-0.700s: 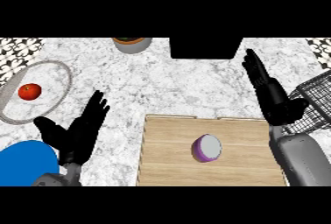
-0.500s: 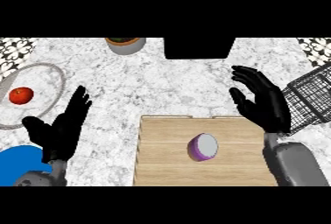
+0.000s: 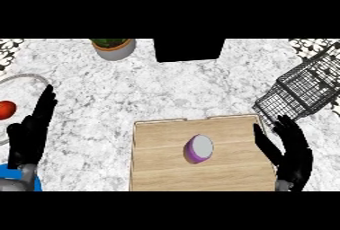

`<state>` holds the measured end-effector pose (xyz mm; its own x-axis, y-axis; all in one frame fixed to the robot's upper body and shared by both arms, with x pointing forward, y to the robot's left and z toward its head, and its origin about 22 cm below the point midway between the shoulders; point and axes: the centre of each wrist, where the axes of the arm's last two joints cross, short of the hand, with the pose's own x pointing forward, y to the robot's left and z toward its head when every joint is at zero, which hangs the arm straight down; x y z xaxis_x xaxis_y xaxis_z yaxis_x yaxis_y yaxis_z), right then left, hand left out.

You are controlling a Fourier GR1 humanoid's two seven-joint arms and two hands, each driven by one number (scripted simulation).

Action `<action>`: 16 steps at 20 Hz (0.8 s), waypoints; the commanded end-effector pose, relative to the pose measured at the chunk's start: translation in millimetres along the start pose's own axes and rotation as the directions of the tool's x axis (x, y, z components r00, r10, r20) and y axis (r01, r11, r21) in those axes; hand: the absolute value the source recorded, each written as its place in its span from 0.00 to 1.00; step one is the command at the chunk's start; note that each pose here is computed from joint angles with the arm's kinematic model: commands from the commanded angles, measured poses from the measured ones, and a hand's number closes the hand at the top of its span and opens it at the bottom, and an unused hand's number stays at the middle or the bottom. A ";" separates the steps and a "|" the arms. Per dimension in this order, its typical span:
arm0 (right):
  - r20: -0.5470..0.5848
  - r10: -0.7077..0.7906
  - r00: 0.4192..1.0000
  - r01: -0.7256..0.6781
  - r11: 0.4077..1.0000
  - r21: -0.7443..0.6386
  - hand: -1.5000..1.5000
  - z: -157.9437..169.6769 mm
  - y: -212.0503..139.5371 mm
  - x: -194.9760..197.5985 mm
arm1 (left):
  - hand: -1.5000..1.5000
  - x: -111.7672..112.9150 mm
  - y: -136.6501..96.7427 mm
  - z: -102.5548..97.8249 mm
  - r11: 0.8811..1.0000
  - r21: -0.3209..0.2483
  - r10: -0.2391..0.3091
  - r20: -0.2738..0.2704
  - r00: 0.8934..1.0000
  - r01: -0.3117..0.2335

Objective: Pick the can from the tray and place it in the tiered basket

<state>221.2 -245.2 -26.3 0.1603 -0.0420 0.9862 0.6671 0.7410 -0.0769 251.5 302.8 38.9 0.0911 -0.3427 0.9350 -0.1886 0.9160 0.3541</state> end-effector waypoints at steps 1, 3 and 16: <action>-0.064 0.030 0.998 -0.041 0.983 -0.179 0.00 47.8 -15.8 -8.0 | 0.50 -2.6 8.9 -1.9 0.998 0.003 -0.066 0.028 0.997 0.066; -0.072 0.078 0.994 -0.087 0.987 -0.134 0.00 72.0 -32.1 0.5 | 0.50 -0.3 6.8 -8.1 0.999 -0.004 -0.054 0.035 0.998 0.054; -0.195 0.544 0.816 -0.479 0.825 0.301 0.00 88.6 -52.4 86.6 | 0.50 4.8 -4.8 -21.0 0.996 -0.055 -0.070 0.086 0.994 0.075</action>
<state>132.7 -230.2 40.4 0.5664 0.2065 0.7978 0.3199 0.8371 -0.4438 268.1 300.5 41.8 0.0336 -0.4202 0.9068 -0.1335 0.8973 0.4208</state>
